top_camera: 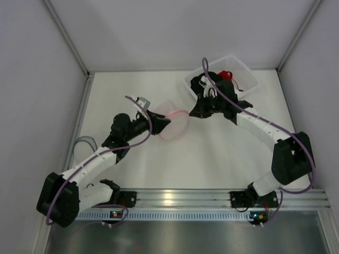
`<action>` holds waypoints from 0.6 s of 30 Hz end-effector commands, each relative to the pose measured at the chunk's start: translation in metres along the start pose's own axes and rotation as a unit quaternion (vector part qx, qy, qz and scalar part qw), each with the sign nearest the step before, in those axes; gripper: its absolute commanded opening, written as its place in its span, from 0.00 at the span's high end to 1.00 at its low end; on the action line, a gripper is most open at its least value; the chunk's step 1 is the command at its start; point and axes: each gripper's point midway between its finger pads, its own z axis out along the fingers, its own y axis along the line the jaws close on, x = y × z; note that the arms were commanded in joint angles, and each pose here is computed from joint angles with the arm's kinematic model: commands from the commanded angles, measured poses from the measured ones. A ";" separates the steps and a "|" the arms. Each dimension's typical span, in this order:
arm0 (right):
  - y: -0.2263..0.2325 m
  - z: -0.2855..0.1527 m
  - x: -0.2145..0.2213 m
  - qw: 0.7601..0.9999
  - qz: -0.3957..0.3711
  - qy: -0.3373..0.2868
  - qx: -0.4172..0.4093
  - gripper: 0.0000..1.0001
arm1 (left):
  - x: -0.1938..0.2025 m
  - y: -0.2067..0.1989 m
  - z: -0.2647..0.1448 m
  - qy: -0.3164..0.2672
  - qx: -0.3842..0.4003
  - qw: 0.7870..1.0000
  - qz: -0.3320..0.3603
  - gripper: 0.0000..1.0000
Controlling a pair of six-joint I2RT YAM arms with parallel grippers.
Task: Place the bra in the laundry bag and zip it closed
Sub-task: Zip the laundry bag at the center of the board.
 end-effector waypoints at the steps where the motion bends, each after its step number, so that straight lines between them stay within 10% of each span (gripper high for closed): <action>1: -0.017 -0.013 -0.029 0.997 -0.014 -0.060 0.043 1.00 | -0.028 0.003 -0.013 -0.047 -0.026 0.998 0.029 0.44; 4: -0.007 -0.015 -0.032 0.997 -0.036 -0.058 0.033 1.00 | -0.046 0.012 -0.011 -0.015 -0.062 0.996 0.057 0.22; 18: 0.028 -0.021 -0.041 0.994 -0.082 -0.070 0.011 1.00 | -0.031 -0.003 0.069 0.069 0.074 0.988 0.115 0.24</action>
